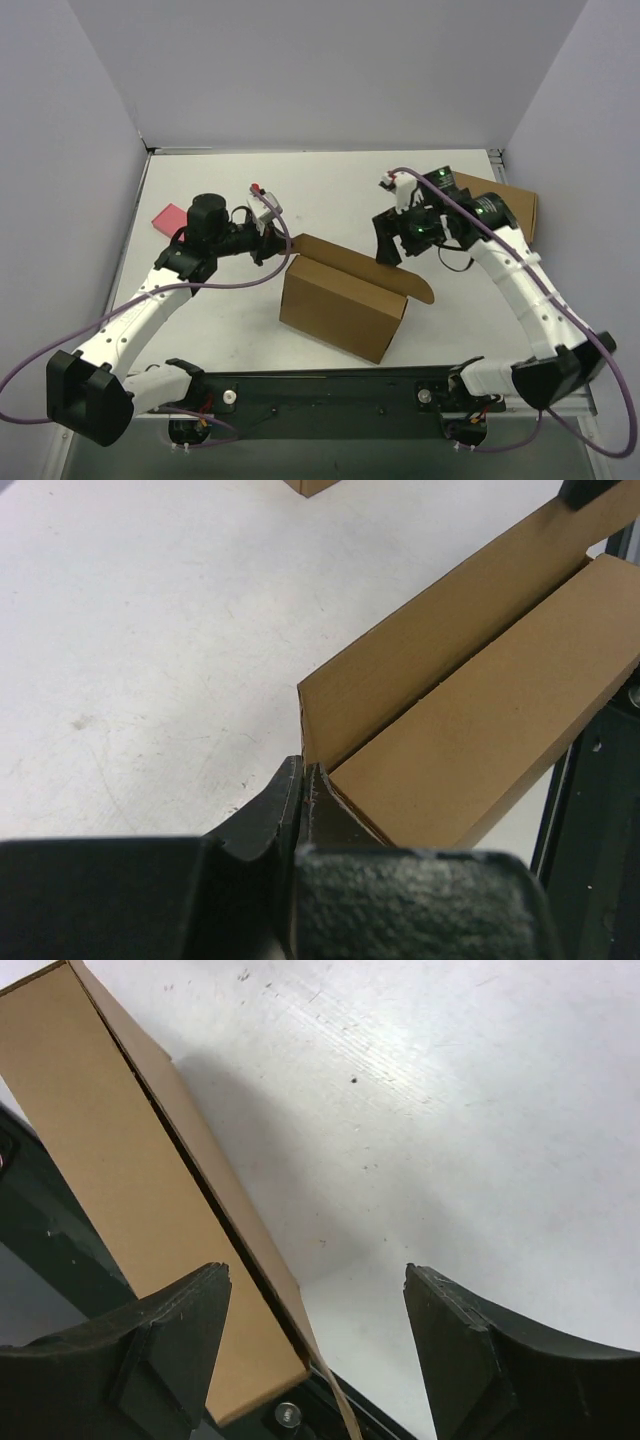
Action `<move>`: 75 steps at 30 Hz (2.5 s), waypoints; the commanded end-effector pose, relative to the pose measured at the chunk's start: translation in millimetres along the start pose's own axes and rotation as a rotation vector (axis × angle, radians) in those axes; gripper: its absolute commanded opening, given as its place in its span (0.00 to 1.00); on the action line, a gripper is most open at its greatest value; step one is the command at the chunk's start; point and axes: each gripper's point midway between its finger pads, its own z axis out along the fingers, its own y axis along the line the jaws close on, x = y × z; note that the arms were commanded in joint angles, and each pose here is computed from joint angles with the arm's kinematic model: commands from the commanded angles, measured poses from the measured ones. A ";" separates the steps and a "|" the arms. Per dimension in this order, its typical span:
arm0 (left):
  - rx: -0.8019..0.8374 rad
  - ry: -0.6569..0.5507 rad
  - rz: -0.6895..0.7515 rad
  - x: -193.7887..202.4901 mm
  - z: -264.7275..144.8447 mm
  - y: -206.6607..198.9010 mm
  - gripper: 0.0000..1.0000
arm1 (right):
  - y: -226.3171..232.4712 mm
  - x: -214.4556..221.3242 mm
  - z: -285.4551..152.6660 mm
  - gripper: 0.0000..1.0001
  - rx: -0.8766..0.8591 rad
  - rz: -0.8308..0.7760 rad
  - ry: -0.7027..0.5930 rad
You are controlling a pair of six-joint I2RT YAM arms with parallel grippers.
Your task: Fold the paper box
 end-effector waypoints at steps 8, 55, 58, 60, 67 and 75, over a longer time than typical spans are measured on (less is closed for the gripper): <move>-0.094 -0.074 0.119 -21.3 -9.9 11.4 0.00 | 4.1 39.3 -68.0 0.76 0.124 0.175 -0.106; -0.158 -0.108 0.089 -28.3 -14.7 16.4 0.00 | 26.9 98.2 -30.8 0.01 0.158 0.202 0.154; -0.177 -0.137 0.051 -33.6 -12.8 14.8 0.00 | 12.2 83.3 -33.0 0.00 0.246 0.210 0.118; -0.221 -0.178 0.023 -45.0 -10.6 15.0 0.00 | 0.4 70.9 -33.1 0.00 0.317 0.219 0.092; -0.384 -0.196 -0.075 -38.4 -2.0 15.5 0.00 | -30.7 34.7 -25.5 0.00 0.519 0.264 -0.032; -0.462 -0.246 -0.114 -38.8 6.8 16.6 0.00 | -40.5 -12.8 -32.5 0.00 0.564 0.292 -0.241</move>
